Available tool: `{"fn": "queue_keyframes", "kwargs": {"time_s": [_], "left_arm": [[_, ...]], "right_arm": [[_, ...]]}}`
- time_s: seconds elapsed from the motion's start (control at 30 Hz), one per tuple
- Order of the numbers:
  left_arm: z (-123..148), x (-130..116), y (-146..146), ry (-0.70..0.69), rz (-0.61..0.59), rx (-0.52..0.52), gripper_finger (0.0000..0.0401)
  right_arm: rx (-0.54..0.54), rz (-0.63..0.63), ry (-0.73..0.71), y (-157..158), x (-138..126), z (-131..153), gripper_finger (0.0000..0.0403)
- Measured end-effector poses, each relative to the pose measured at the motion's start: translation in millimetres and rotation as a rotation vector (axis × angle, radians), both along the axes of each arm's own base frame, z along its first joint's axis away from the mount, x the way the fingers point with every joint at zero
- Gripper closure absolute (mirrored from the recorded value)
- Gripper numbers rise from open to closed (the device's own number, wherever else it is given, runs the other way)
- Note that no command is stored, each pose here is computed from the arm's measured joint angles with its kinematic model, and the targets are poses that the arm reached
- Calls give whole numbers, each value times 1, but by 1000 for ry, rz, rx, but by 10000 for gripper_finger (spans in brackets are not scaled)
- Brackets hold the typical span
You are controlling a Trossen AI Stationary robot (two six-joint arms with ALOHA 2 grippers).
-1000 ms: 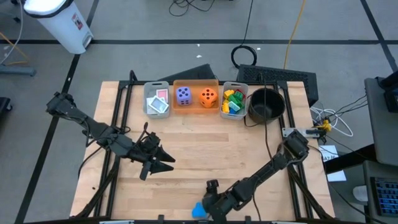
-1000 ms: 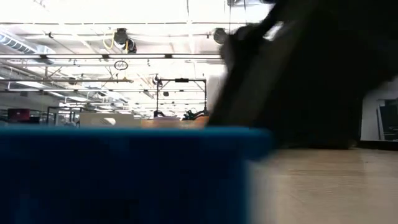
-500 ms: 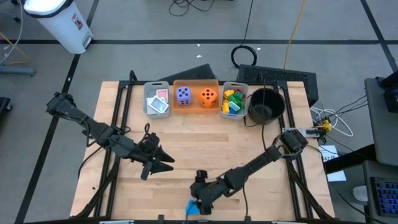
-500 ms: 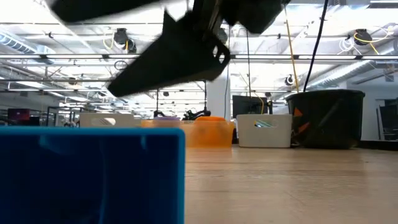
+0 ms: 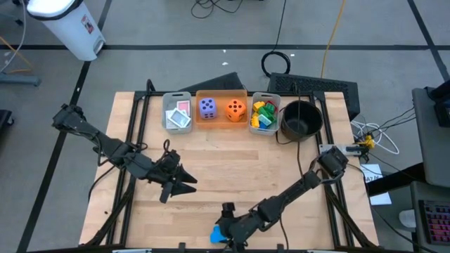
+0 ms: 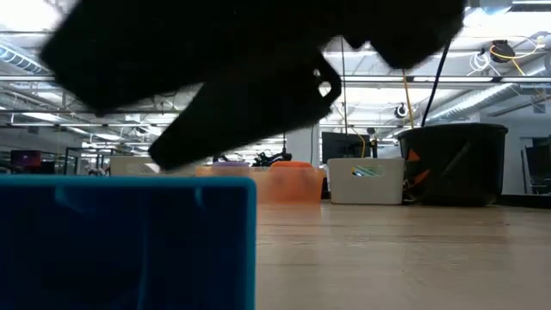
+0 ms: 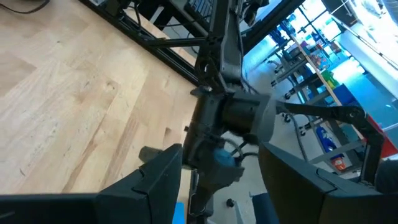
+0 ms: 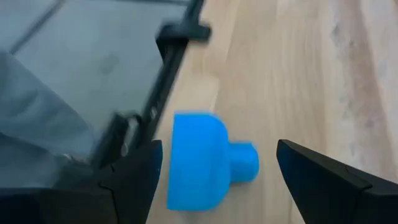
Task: Pick & Place Toys
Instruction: Put the blue game piece into the right gray bin
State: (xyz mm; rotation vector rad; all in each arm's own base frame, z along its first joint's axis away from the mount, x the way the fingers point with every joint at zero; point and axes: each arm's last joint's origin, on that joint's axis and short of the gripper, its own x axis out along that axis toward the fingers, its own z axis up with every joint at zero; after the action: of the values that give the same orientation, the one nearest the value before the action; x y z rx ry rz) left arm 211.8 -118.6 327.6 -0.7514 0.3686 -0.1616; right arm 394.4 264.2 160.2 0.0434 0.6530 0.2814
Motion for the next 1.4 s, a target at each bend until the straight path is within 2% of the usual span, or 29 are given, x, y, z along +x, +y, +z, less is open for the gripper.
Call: {"fn": "queue_keyframes", "kwargs": {"time_s": [0.47,0.73,1.13,1.23,1.4], "left_arm": [[-1,0,1,2,30,8,185],[0,0,1,3,32,2,185],[-5,-7,-9,63,-8,-33,185],[-9,-13,-14,118,-25,-50,185],[-12,-19,-29,136,-62,-80,185]], "right_arm": [[-53,31,58,0,0,-21,99],[-103,-128,82,-17,5,-25,99],[-44,-277,93,-56,27,-24,99],[-36,-288,88,-64,30,-18,99],[-21,-268,50,-74,29,11,99]]}}
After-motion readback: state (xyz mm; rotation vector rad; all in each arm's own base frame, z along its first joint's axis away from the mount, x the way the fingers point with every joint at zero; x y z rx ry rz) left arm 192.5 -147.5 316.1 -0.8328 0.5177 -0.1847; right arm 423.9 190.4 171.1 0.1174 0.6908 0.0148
